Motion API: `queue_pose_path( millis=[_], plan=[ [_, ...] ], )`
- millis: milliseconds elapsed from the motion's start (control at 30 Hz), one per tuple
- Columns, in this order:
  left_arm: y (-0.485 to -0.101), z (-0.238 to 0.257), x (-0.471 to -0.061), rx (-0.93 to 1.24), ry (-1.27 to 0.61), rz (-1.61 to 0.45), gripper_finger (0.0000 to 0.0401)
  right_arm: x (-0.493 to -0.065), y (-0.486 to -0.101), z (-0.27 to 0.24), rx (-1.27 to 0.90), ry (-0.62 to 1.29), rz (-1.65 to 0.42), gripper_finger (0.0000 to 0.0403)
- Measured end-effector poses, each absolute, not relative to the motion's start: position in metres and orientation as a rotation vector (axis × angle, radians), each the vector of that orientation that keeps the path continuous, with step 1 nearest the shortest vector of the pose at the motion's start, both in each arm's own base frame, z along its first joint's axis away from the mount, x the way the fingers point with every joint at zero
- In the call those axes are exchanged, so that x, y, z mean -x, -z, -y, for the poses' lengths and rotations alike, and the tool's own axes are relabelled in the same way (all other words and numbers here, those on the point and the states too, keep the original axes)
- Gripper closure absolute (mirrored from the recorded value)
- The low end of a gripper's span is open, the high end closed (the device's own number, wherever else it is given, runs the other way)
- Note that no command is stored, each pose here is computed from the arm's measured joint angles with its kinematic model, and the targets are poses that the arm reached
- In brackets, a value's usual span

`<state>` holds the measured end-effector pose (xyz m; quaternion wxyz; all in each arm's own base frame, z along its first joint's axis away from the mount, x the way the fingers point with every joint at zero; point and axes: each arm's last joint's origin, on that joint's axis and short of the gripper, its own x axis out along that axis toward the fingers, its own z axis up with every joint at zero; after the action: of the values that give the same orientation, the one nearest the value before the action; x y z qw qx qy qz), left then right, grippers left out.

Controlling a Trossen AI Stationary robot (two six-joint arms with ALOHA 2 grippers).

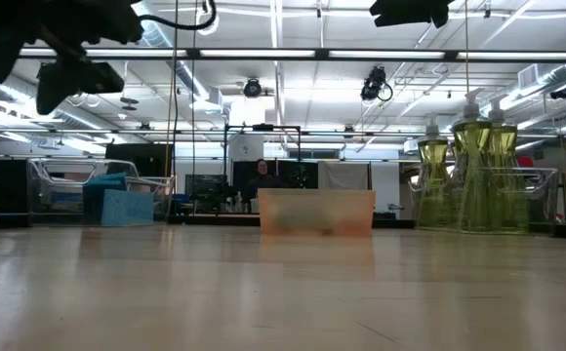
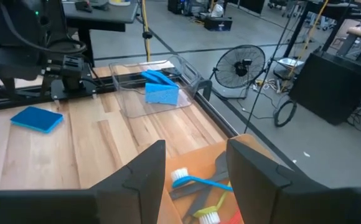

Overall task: Pick & Place Kitchen Sink Supplies
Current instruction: Put the blue sponge into the left transparent bin

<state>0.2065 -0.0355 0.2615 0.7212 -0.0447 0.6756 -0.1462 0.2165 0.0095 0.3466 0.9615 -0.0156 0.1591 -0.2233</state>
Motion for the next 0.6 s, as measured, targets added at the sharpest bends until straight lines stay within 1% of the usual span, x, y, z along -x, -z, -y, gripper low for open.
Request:
queue_pose_path(
  millis=[233, 367, 433, 500, 600],
  plan=[
    [-0.255, 0.043, -0.185, 0.143, 0.281, -1.488, 0.0175, -0.217, -0.347, -0.010, 0.027, 0.452, -0.316, 0.0232],
    [-0.250, 0.040, -0.170, 0.149, 0.192, -1.469, 0.0175, -0.217, -0.348, -0.010, 0.027, 0.443, -0.309, 0.0232],
    [-0.248, 0.038, -0.165, 0.149, 0.152, -1.422, 0.0175, -0.217, -0.348, -0.010, 0.027, 0.438, -0.310, 0.0232],
    [-0.244, 0.038, -0.161, 0.141, 0.145, -1.394, 0.0175, -0.217, -0.348, -0.010, 0.024, 0.435, -0.304, 0.0232],
    [-0.239, 0.040, -0.157, 0.086, 0.183, -1.345, 0.0175, -0.218, -0.348, -0.010, 0.023, 0.433, -0.303, 0.0232]
  ],
)
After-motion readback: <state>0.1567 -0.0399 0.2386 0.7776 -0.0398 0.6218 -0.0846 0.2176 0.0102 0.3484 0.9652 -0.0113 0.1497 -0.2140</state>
